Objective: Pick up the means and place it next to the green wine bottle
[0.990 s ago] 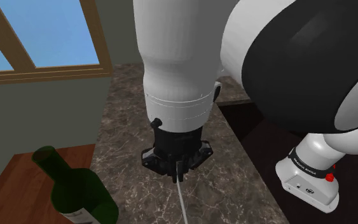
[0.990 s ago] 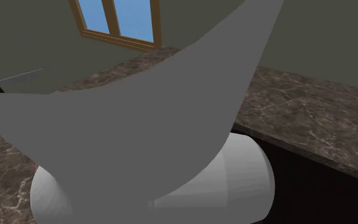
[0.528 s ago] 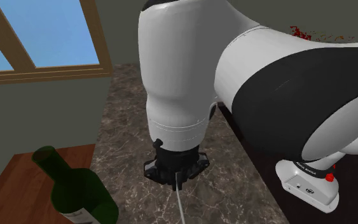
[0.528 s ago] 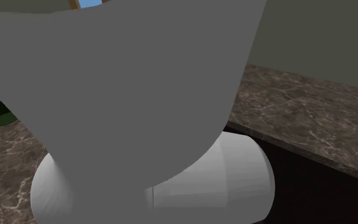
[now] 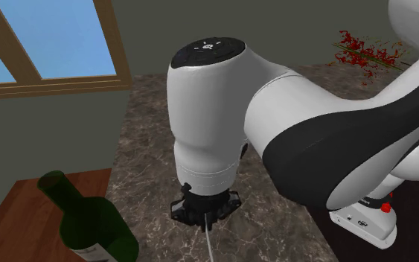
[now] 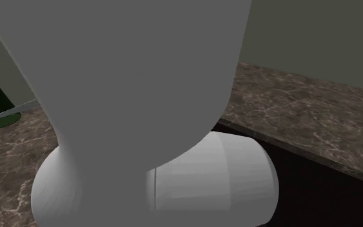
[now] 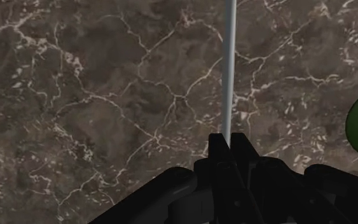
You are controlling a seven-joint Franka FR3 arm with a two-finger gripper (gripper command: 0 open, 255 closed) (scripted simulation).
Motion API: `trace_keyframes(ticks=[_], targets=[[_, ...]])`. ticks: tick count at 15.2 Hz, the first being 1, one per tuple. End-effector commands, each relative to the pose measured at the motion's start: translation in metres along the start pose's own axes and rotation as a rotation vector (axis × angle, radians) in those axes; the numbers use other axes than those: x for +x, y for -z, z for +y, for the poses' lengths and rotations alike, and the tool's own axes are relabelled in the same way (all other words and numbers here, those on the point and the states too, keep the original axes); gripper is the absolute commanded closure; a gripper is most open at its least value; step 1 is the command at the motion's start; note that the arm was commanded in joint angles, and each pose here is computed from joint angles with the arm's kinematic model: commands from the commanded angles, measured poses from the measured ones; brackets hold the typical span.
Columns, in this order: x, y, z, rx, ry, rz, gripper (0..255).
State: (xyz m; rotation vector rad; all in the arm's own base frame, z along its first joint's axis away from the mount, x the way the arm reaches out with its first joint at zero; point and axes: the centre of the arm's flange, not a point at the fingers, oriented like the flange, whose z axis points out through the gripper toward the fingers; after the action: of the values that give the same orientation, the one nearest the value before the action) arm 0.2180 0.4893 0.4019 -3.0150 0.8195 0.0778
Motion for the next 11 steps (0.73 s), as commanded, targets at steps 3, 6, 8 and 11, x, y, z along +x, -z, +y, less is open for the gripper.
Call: trace_keyframes(ticks=[3,6,8,11], targets=[[0.002,-0.021,0.001,0.000,0.000,0.000,255],[0.003,-0.037,0.001,0.000,0.000,0.000,255],[0.003,-0.047,0.001,0.000,0.000,0.000,255],[0.004,-0.063,0.001,0.000,0.000,0.000,255]])
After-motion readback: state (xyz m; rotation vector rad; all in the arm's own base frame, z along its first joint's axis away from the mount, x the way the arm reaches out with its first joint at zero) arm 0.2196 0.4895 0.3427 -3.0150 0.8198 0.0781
